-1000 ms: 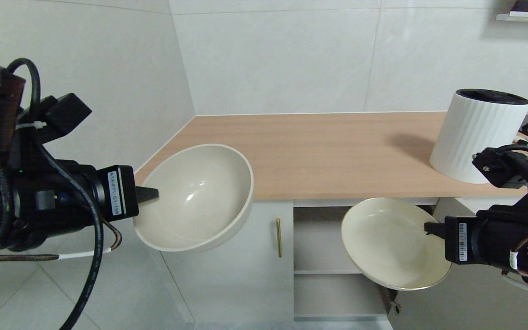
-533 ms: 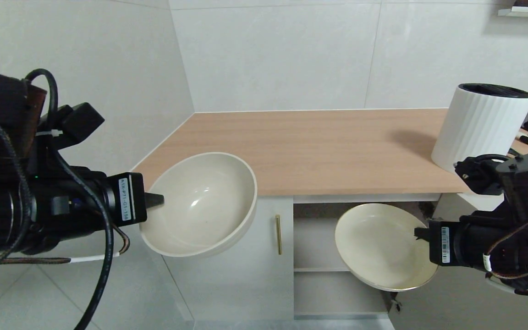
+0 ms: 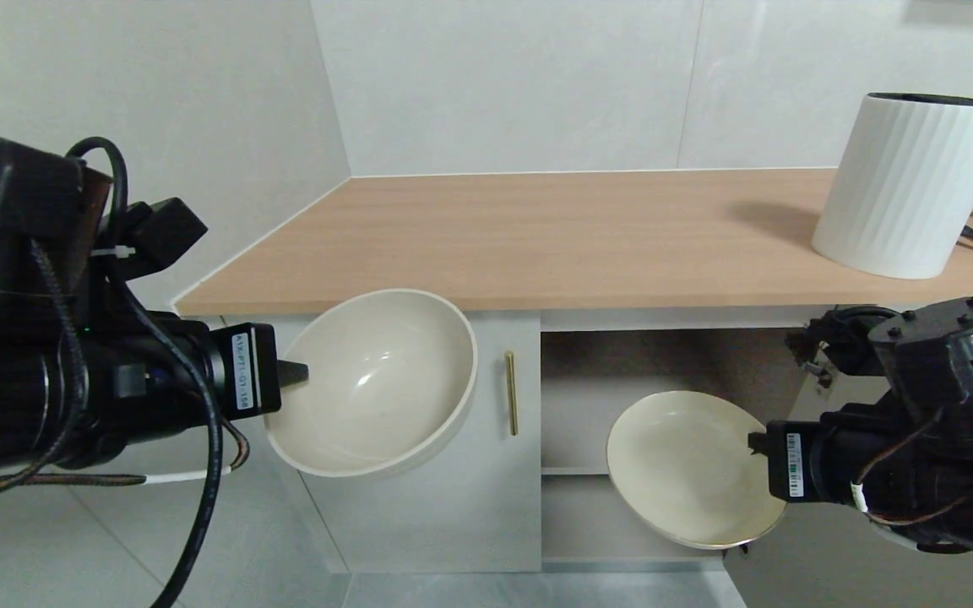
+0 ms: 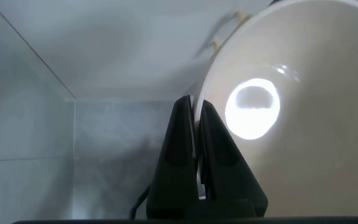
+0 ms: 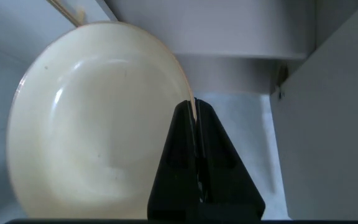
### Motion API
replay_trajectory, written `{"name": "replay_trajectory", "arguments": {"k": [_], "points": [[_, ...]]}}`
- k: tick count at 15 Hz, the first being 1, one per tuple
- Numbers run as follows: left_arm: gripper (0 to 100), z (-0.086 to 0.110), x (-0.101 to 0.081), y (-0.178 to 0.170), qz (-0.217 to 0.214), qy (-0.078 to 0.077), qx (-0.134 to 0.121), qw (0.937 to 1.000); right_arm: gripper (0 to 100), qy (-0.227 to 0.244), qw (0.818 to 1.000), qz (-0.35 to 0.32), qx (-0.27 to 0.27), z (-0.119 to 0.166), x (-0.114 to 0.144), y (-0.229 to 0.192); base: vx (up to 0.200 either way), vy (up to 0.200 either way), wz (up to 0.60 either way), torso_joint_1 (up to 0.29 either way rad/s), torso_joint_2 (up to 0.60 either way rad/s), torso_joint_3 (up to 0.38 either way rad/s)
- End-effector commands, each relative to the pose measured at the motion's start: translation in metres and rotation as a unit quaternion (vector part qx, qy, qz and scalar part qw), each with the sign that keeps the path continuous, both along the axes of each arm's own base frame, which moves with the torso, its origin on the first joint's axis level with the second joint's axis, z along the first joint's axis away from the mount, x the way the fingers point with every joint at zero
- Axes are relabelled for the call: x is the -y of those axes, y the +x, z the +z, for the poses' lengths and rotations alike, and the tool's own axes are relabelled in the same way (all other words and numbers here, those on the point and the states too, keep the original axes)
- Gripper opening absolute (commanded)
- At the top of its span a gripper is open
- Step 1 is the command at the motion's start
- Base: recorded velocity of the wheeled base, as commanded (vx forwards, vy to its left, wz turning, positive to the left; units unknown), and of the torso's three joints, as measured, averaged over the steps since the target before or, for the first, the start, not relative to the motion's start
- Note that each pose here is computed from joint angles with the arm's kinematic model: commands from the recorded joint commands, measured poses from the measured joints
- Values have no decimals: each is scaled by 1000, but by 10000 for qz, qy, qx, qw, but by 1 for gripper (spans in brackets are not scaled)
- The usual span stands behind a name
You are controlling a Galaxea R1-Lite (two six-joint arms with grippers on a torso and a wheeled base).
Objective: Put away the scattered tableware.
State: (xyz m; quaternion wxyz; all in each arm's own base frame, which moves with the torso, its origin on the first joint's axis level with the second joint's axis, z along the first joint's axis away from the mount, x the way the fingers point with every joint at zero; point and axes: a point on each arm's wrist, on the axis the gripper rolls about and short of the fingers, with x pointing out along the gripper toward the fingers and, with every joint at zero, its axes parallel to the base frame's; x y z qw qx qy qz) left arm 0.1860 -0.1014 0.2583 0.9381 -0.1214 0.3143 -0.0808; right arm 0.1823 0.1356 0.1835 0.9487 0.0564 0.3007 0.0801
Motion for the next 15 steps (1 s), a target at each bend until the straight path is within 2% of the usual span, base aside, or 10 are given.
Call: {"name": "replay_trajectory", "arguments": {"k": [1, 7, 13, 15], "points": [[0, -2, 2, 2, -3, 23, -45, 10000, 0, -75, 9999, -2, -96, -6, -3, 3, 0, 0, 0, -105, 471, 354], [0, -4, 2, 3, 3, 46, -76, 10000, 0, -165, 9996, 43, -224, -14, -8, 5, 0, 0, 0, -64, 430, 366], [0, -4, 2, 3, 3, 50, -82, 10000, 0, -297, 9988, 53, -386, -24, -11, 9, 0, 0, 0, -3, 61, 53], [0, -7, 3, 5, -1, 79, -120, 9999, 0, -262, 9987, -41, -433, -30, -16, 27, 0, 0, 0, 0, 0, 0]]}}
